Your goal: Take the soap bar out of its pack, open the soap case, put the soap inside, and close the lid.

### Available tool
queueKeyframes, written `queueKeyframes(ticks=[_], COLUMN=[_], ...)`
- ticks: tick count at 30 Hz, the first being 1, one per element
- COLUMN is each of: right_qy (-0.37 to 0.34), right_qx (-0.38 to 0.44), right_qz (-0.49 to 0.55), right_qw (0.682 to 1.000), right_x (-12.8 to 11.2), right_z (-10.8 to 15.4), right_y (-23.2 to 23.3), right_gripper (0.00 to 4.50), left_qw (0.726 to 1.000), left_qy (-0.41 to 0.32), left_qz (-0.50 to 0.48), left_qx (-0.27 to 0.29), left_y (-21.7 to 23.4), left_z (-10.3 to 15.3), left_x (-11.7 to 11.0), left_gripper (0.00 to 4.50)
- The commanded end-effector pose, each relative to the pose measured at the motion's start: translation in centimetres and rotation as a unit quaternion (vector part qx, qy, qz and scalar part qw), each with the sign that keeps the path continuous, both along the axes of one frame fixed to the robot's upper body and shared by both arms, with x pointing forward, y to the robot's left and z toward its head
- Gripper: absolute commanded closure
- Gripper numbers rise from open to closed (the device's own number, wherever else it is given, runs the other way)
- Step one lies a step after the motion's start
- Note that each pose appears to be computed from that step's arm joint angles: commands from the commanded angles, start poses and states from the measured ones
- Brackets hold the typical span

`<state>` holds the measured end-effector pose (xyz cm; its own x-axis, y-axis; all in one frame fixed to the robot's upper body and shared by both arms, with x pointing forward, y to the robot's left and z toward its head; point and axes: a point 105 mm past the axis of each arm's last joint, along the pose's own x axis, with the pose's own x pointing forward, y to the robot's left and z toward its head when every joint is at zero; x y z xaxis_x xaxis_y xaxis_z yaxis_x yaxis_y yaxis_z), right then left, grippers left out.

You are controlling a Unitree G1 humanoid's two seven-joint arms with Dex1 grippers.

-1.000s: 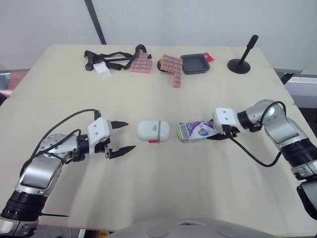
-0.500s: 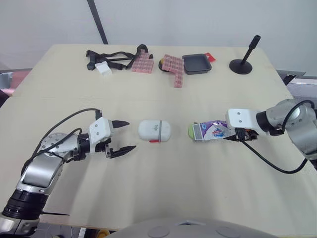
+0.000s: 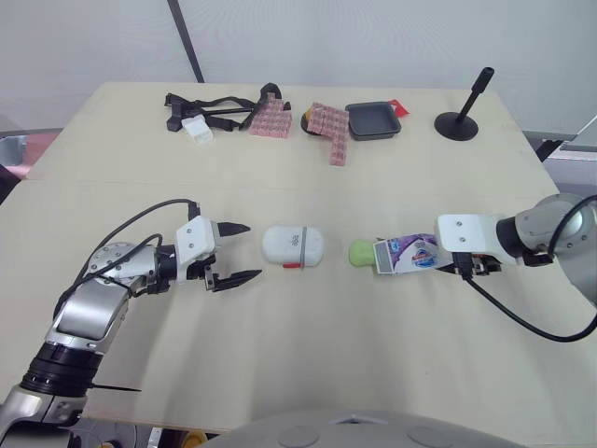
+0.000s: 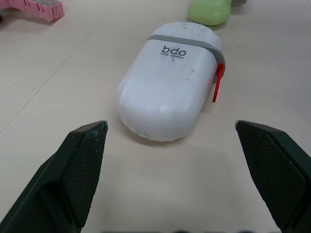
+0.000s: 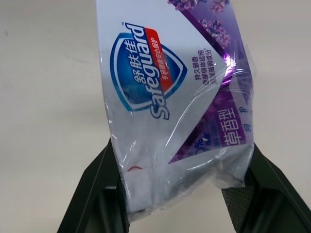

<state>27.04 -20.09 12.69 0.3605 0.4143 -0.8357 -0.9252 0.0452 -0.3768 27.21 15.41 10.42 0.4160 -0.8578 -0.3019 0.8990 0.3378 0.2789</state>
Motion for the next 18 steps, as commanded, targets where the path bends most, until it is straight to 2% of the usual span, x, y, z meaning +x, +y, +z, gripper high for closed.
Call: queueKeyframes(ticks=[1, 5, 9, 11, 12, 15, 18], right_qy=[-0.041, -0.065, -0.06, -0.076, -0.099, -0.155, -0.143], right_qx=[-0.017, -0.042, -0.052, -0.042, -0.01, 0.093, 0.152], right_qz=[-0.005, -0.056, -0.09, -0.125, -0.16, -0.312, -0.424], right_qw=[0.999, 0.995, 0.993, 0.988, 0.982, 0.933, 0.881], right_x=[0.1, -0.1, -1.7, -1.7, -1.0, 1.4, 1.3], right_z=[1.8, 3.1, 3.5, 3.8, 4.1, 4.7, 4.0], right_y=[-1.1, -4.3, -6.5, -7.7, -8.0, -9.6, -10.8], right_gripper=[2.15, 2.15, 2.15, 2.15, 2.15, 2.15, 2.15], left_qw=[1.0, 1.0, 1.0, 1.0, 1.0, 1.0, 0.999], left_qy=[-0.02, -0.015, -0.013, -0.014, -0.015, -0.004, 0.004], left_qz=[-0.007, -0.001, 0.0, 0.001, 0.003, 0.003, -0.006], left_qx=[0.002, 0.01, 0.015, 0.017, 0.014, -0.013, -0.031], left_y=[0.0, 0.7, 1.5, 1.7, 1.8, 1.5, 1.2], left_z=[0.7, 0.4, 0.7, 0.9, 1.0, 1.5, 2.0], left_x=[0.2, 0.4, 0.8, 1.1, 1.3, 1.4, 1.1], left_gripper=[0.0, 0.0, 0.0, 0.0, 0.0, 0.0, 0.0])
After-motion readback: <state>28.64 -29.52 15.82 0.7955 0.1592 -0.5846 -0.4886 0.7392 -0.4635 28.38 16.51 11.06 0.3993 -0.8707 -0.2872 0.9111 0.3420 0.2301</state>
